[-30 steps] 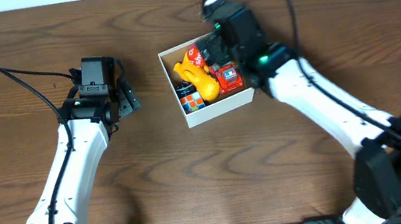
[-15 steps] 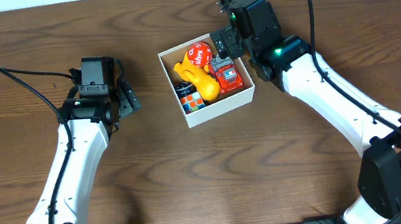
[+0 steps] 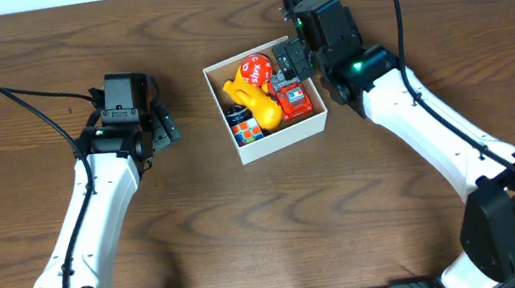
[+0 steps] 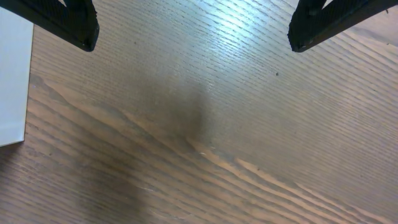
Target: Pack container
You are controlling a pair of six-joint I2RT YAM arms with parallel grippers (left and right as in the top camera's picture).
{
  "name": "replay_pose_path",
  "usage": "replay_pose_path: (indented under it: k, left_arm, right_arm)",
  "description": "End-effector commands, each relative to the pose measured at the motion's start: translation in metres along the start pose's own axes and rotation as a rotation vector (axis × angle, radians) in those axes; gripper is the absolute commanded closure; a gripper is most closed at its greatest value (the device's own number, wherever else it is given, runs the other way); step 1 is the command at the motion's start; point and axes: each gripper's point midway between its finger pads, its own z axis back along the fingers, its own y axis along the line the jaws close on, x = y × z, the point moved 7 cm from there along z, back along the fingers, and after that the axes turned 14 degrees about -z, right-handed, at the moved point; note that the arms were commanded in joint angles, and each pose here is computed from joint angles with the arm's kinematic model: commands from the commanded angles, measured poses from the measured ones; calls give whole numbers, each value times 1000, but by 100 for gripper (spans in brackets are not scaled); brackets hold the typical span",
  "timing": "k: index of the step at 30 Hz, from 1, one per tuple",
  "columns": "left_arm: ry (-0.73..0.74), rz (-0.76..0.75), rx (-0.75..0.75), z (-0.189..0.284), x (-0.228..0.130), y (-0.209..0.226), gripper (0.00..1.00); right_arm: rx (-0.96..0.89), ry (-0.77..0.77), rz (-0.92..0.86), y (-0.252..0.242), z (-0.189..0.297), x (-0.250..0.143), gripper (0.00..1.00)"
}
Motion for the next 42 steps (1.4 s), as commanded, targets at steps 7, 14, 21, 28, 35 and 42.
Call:
replay_pose_path:
  k: [7,14,21,28,35,42]
  left_arm:
    - [6,-8,15,-2,1,2,2]
    - [6,-8,15,-2,1,2,2]
    - [6,-8,15,-2,1,2,2]
    - [6,-8,15,-2,1,2,2]
    - [6,-8,15,-2,1,2,2]
    - [6,-8,15,-2,1,2,2]
  right_arm:
    - [70,-369,-42,-26,173,69,1]
    - [67,-526,-100,-74,291,37,1]
    - [23,-568,-144,-111,330,-48,1]
    - [-91,-546,-294,-136,282,-124,1]
    - [-86,-600,-312,-142,216,-161,1]
    - [-22,-657,-301,-142,179,-193,1]
